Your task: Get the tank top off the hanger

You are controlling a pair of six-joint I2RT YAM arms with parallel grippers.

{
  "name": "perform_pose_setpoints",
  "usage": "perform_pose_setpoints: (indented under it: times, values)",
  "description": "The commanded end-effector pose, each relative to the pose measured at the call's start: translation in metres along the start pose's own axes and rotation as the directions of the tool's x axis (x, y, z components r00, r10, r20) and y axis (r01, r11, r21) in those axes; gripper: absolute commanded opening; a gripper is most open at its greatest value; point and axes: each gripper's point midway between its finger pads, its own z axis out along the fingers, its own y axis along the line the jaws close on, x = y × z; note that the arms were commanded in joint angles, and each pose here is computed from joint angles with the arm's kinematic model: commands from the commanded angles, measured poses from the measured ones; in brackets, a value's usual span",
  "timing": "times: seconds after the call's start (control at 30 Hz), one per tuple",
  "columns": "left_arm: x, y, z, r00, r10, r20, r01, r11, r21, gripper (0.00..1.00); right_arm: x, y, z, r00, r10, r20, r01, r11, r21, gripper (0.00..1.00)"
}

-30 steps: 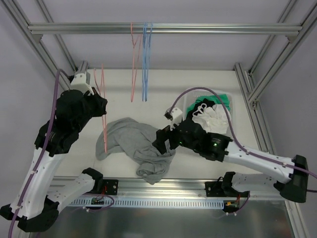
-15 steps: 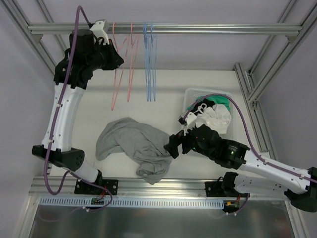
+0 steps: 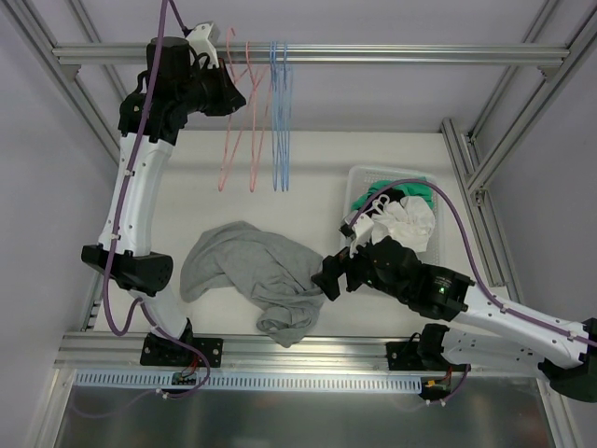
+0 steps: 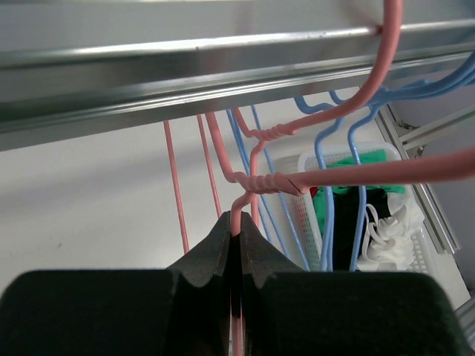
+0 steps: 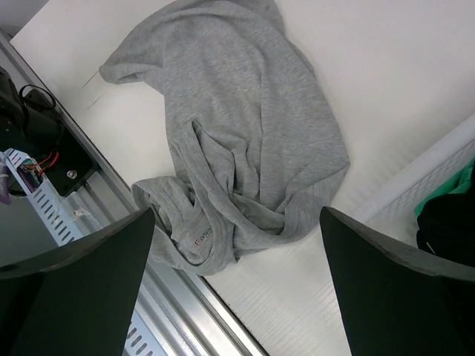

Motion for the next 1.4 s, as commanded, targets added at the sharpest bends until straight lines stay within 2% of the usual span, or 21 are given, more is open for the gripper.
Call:
perform_pose_setpoints:
  times: [0.0,0.17,0.33,0.37,0.43,0.5,0.53,0.6,0.63,0.7,0.73,0.8,0.83,0.87,0.93,1.13,1.2,1.23,1.27,1.33,1.37]
  values:
    - [-0.005,0.011,0.007,1.000,0.007,0.017,-0.007,0.999,-0.036,0.00,-0.006,0.002,0.000,1.000,-0.012,0.021,0.012,1.000,-0.014,1.00]
    - [0.016,0.020,0.018,0.999,-0.019,-0.042,0.017,0.999,-0.048,0.00,-0.003,0.005,0.007,1.000,-0.028,0.005,0.028,0.999,-0.025,0.99]
    - [0.022,0.026,0.007,0.999,-0.016,-0.044,0.012,0.996,-0.087,0.14,0.011,0.015,0.030,0.997,-0.049,-0.054,0.046,0.997,-0.064,0.99]
    - [0.025,0.027,0.006,0.999,-0.017,-0.047,0.012,0.995,-0.094,0.26,0.015,0.021,0.034,0.996,-0.058,-0.072,0.051,0.994,-0.097,0.99]
    - [0.018,0.025,-0.012,1.000,-0.008,-0.012,0.006,0.993,-0.117,0.39,0.023,0.027,0.048,0.993,-0.063,-0.099,0.051,0.991,-0.121,1.00]
    - [0.018,0.028,-0.026,1.000,-0.011,0.008,0.012,0.988,-0.153,0.79,0.029,0.030,0.060,0.988,-0.093,-0.121,0.076,0.987,-0.140,0.99]
    - [0.009,0.030,-0.048,0.998,-0.003,0.061,0.015,0.981,-0.194,0.98,0.037,0.031,0.072,0.984,-0.100,-0.150,0.080,0.988,-0.136,1.00]
    - [0.015,0.036,-0.065,0.997,-0.015,0.080,0.035,0.969,-0.246,0.99,0.048,0.037,0.084,0.974,-0.117,-0.194,0.084,0.982,-0.169,0.99]
    - [0.009,0.032,-0.090,0.991,-0.008,0.130,0.042,0.966,-0.256,0.99,0.052,0.040,0.090,0.971,-0.119,-0.208,0.082,0.981,-0.178,0.99]
    - [0.025,0.048,-0.106,0.990,-0.023,0.142,0.071,0.937,-0.343,0.99,0.068,0.040,0.108,0.956,-0.121,-0.268,0.077,0.983,-0.168,0.99]
    - [0.036,0.056,-0.128,0.986,-0.023,0.167,0.088,0.916,-0.392,0.99,0.076,0.039,0.120,0.948,-0.123,-0.292,0.081,0.985,-0.151,0.99]
    - [0.048,0.064,-0.149,0.980,-0.028,0.197,0.114,0.891,-0.439,0.99,0.083,0.038,0.131,0.940,-0.131,-0.317,0.093,0.987,-0.133,0.99]
    - [0.051,0.062,-0.174,0.969,-0.019,0.247,0.130,0.886,-0.445,0.99,0.086,0.036,0.137,0.936,-0.139,-0.323,0.106,0.987,-0.118,0.99]
    - [0.069,0.075,-0.176,0.973,-0.021,0.230,0.135,0.859,-0.494,0.99,0.088,0.032,0.151,0.931,-0.142,-0.335,0.122,0.989,-0.081,0.99]
    - [0.080,0.075,-0.203,0.961,-0.010,0.275,0.151,0.855,-0.496,0.99,0.095,0.031,0.161,0.917,-0.159,-0.365,0.141,0.987,-0.076,0.99]
    - [0.128,0.071,-0.220,0.968,0.001,0.253,0.115,0.888,-0.445,0.99,0.094,0.038,0.196,0.903,-0.203,-0.380,0.196,0.979,-0.058,1.00]
    - [0.149,0.075,-0.212,0.977,0.002,0.212,0.093,0.894,-0.438,0.99,0.090,0.039,0.204,0.902,-0.229,-0.367,0.229,0.972,-0.043,0.99]
    - [0.154,0.074,-0.214,0.974,0.003,0.226,0.096,0.901,-0.423,0.99,0.089,0.043,0.214,0.900,-0.240,-0.363,0.242,0.969,-0.041,1.00]
    - [0.172,0.081,-0.205,0.984,0.005,0.180,0.074,0.899,-0.431,0.99,0.090,0.041,0.220,0.897,-0.250,-0.365,0.256,0.966,-0.032,0.99]
    - [0.185,0.085,-0.206,0.982,0.013,0.189,0.071,0.900,-0.431,0.98,0.112,0.028,0.236,0.866,-0.258,-0.429,0.290,0.957,0.010,0.99]
    - [0.200,0.093,-0.200,0.987,0.006,0.160,0.067,0.891,-0.449,0.99,0.108,0.023,0.244,0.867,-0.256,-0.428,0.309,0.949,0.059,0.99]
